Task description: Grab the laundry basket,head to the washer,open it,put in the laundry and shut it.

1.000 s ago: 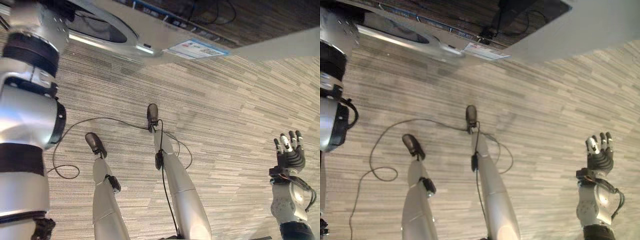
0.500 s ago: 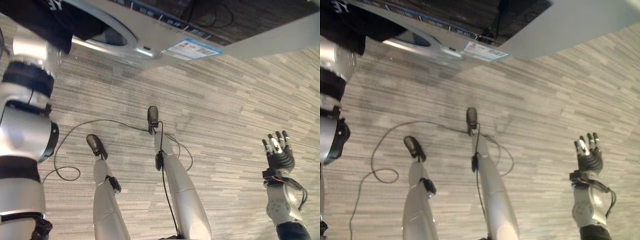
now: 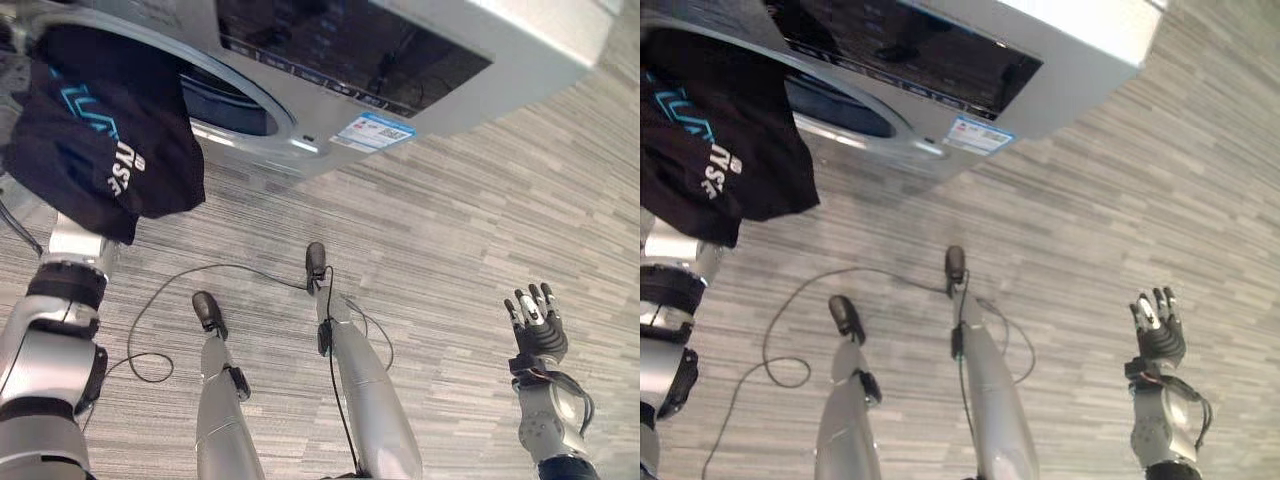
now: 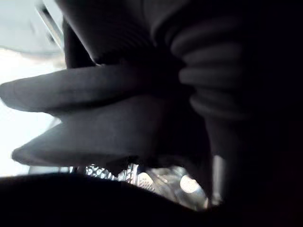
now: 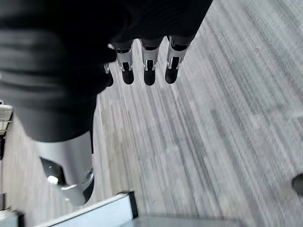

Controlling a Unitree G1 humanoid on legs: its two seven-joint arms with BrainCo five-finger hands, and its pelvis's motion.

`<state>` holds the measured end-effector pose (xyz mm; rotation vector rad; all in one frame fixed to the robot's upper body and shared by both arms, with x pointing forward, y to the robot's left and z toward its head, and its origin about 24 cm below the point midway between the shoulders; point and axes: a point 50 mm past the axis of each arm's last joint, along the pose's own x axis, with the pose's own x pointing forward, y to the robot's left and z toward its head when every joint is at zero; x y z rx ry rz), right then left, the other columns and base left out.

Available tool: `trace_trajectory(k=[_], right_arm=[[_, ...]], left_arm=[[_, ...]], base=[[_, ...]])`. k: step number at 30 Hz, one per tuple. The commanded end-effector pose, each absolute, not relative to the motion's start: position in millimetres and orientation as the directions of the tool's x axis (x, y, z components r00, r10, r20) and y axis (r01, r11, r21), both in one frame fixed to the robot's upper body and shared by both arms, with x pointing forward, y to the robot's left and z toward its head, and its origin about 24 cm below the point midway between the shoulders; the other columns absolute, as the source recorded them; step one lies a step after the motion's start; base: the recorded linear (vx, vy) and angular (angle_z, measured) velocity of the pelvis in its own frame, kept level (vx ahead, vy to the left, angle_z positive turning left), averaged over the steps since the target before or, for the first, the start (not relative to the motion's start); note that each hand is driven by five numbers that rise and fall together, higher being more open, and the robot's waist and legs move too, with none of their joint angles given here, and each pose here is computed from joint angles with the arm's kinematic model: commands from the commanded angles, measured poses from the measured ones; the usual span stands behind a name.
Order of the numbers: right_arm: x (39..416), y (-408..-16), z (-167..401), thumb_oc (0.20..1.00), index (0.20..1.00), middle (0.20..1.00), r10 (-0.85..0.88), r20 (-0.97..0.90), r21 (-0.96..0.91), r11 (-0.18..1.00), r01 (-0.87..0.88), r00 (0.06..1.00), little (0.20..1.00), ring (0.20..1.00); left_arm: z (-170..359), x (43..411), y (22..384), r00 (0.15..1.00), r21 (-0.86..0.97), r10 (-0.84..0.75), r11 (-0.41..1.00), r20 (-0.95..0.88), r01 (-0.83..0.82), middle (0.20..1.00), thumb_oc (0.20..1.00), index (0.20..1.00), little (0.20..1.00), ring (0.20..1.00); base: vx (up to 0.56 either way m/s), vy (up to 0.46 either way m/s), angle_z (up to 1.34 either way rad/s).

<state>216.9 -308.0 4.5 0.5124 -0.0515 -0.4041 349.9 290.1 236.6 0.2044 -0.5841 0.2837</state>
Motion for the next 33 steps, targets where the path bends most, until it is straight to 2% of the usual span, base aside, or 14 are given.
trace_trajectory(k=[1, 5, 15, 20, 22, 24, 33], right_arm=[[192, -338, 14, 1.000, 1.000, 1.000, -0.457, -0.039, 0.425, 0.797, 0.429, 0.888, 1.000, 1.000], [196, -349, 28, 1.000, 1.000, 1.000, -0.459, 0.004, 0.393, 0.818, 0.421, 0.888, 1.000, 1.000], [199, -343, 26, 1.000, 1.000, 1.000, -0.464, 0.002, 0.432, 0.799, 0.418, 0.886, 1.000, 1.000], [211, -342, 41, 1.000, 1.000, 1.000, -0.467, 0.061, 0.452, 0.801, 0.393, 0.882, 1.000, 1.000], [221, -336, 47, 1.000, 1.000, 1.000, -0.460, 0.082, 0.469, 0.800, 0.373, 0.884, 1.000, 1.000], [227, -330, 53, 1.000, 1.000, 1.000, -0.446, 0.107, 0.472, 0.809, 0.350, 0.889, 1.000, 1.000], [235, -316, 59, 1.000, 1.000, 1.000, -0.442, 0.147, 0.486, 0.811, 0.325, 0.885, 1.000, 1.000]], left_arm=[[255, 337, 282, 0.723, 0.093, 0.112, 0.967, 0.682, -0.238, 1.000, 1.000, 1.000, 1.000, 1.000], [251, 342, 267, 0.739, 0.102, 0.068, 0.978, 0.670, -0.181, 1.000, 1.000, 1.000, 1.000, 1.000], [252, 356, 235, 0.739, 0.020, 0.055, 0.996, 0.671, -0.092, 1.000, 1.000, 1.000, 1.000, 1.000], [259, 372, 215, 0.759, -0.005, 0.058, 0.997, 0.649, -0.072, 1.000, 1.000, 1.000, 1.000, 1.000], [267, 392, 212, 0.794, -0.160, 0.180, 0.981, 0.580, -0.105, 1.000, 1.000, 1.000, 1.000, 1.000], [279, 401, 225, 0.798, -0.264, 0.290, 0.949, 0.528, -0.170, 1.000, 1.000, 1.000, 1.000, 1.000], [325, 401, 240, 0.745, -0.416, 0.445, 0.876, 0.497, -0.245, 1.000, 1.000, 1.000, 1.000, 1.000]], base=[[0.00, 0.065, 0.09], [-0.05, 0.059, 0.14], [-0.02, -0.012, 0.02], [0.02, -0.052, -0.08], [0.06, -0.101, -0.16], [0.05, -0.068, -0.11], [0.04, -0.059, -0.15]])
